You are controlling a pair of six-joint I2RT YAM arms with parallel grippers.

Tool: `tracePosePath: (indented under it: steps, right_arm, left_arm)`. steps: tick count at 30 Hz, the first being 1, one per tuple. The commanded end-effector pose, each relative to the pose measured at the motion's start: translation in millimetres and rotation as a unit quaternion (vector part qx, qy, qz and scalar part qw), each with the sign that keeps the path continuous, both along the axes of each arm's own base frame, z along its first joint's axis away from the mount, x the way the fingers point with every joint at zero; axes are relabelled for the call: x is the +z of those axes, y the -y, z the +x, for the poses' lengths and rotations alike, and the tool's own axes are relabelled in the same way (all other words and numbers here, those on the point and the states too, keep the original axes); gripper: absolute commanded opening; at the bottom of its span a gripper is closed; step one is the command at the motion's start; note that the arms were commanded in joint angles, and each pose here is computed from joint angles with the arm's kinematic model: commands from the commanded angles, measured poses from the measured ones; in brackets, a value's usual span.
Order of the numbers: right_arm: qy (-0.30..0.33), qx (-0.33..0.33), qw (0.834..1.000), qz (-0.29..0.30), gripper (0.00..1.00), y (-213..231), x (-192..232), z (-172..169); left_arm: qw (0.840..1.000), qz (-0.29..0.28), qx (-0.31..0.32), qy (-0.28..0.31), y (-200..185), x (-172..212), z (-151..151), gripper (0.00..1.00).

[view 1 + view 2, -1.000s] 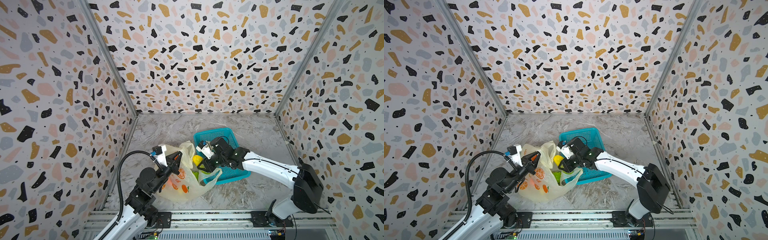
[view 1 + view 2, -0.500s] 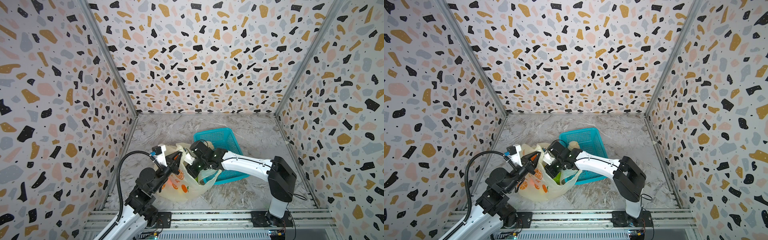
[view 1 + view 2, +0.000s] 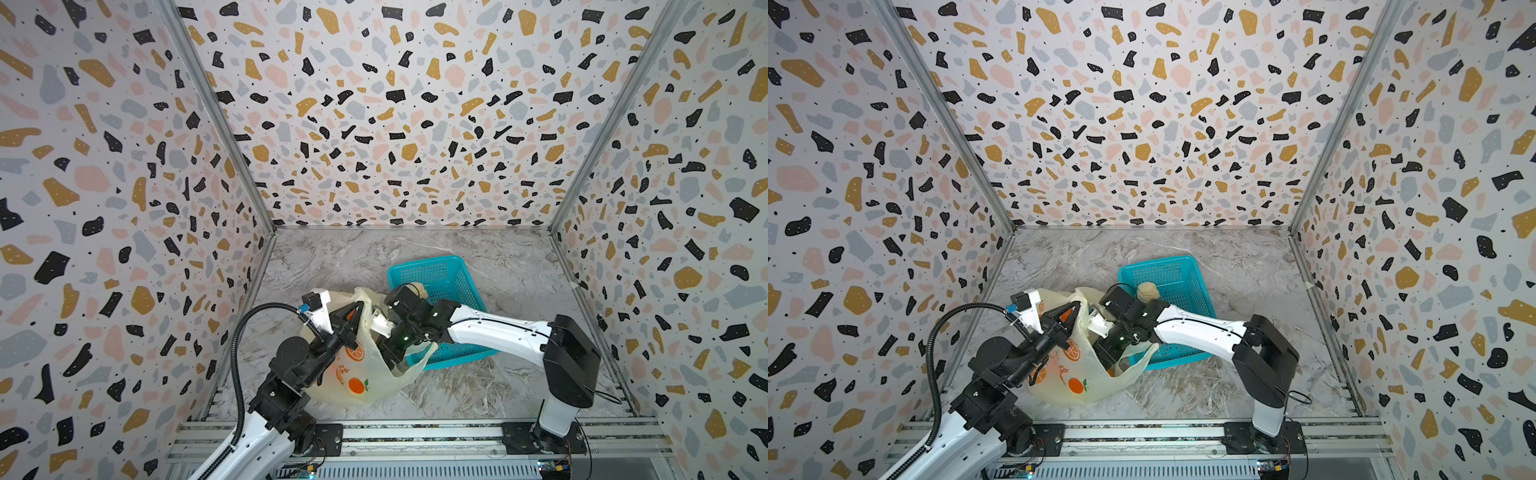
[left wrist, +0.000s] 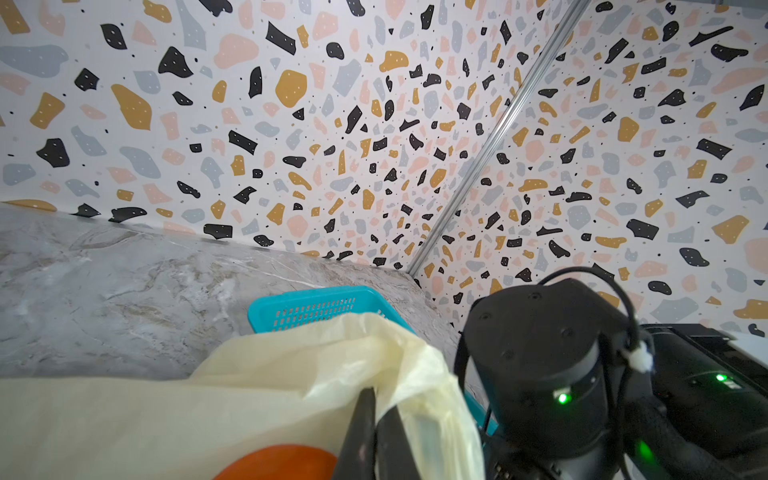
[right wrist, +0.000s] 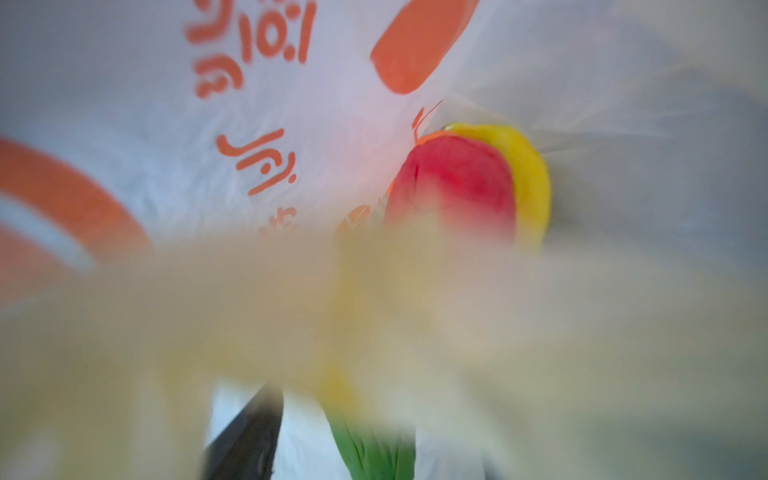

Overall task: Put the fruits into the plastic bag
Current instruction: 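Carry the yellow-green fruit into the held bag and open the right gripper, then return the right gripper to the basket and grasp the white dough ball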

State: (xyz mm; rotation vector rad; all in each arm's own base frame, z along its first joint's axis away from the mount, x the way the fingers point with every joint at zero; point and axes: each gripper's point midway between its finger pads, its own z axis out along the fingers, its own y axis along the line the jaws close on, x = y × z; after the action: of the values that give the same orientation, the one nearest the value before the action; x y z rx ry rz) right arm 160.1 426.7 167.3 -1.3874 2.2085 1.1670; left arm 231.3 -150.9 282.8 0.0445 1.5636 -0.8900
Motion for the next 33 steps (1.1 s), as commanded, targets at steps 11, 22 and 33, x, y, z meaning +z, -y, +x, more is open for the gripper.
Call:
tracePosePath:
  steps: [11,22,33]
  right_arm:
    - [0.032,-0.341,0.938,0.054,0.73,123,44,144]
    - [0.016,-0.398,0.915,-0.065,0.81,112,-29,224]
    - [0.024,-0.404,0.904,-0.139,0.81,104,-85,265]
  left_arm:
    - [1.000,-0.008,0.024,0.017,-9,8,2,0.00]
    - [0.999,-0.006,0.026,0.020,-11,9,-1,0.00]
    - [0.999,-0.003,0.031,0.018,-12,6,1,0.00]
